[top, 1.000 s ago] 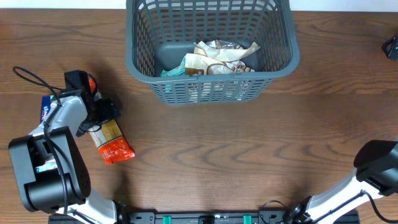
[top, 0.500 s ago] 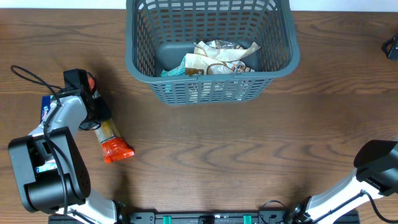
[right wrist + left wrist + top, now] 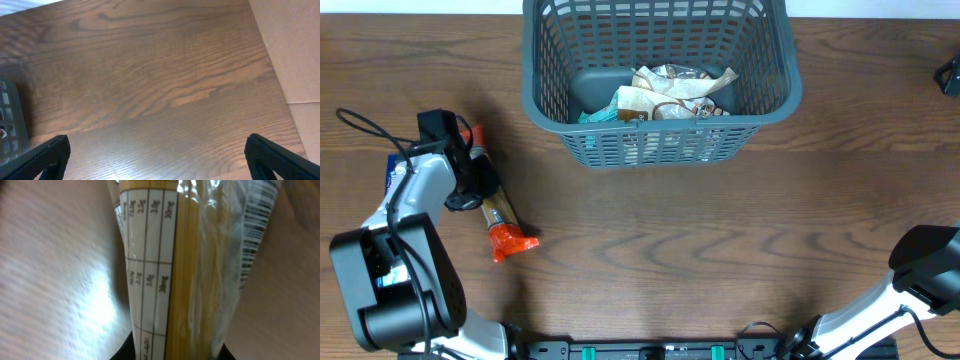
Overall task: Pack container
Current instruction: 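Lift the pasta package with the left gripper and lower it into the basket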
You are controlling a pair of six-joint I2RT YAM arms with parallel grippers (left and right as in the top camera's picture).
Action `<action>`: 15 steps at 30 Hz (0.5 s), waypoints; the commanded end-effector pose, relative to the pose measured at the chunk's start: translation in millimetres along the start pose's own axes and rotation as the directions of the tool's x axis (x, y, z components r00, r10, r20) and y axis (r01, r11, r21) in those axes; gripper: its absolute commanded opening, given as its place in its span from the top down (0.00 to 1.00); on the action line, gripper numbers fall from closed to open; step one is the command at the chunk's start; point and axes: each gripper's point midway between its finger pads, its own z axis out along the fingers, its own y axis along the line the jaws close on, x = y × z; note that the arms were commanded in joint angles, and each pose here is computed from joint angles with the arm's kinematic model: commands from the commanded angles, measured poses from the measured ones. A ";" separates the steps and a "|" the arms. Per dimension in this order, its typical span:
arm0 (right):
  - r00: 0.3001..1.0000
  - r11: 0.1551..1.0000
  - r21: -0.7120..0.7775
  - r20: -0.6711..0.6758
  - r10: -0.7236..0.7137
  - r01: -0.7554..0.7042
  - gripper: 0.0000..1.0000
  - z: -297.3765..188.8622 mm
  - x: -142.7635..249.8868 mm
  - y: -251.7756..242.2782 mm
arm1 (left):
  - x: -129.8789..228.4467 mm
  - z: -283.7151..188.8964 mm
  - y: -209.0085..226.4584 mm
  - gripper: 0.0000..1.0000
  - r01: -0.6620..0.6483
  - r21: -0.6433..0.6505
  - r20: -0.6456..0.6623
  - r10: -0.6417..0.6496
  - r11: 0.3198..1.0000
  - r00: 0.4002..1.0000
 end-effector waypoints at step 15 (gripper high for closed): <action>1.000 0.999 -0.030 0.018 -0.014 0.015 0.02 -8.9 -1.0 7.1 | -71.0 -286.6 -94.7 0.94 -0.431 0.086 0.745 0.229 0.898 0.626</action>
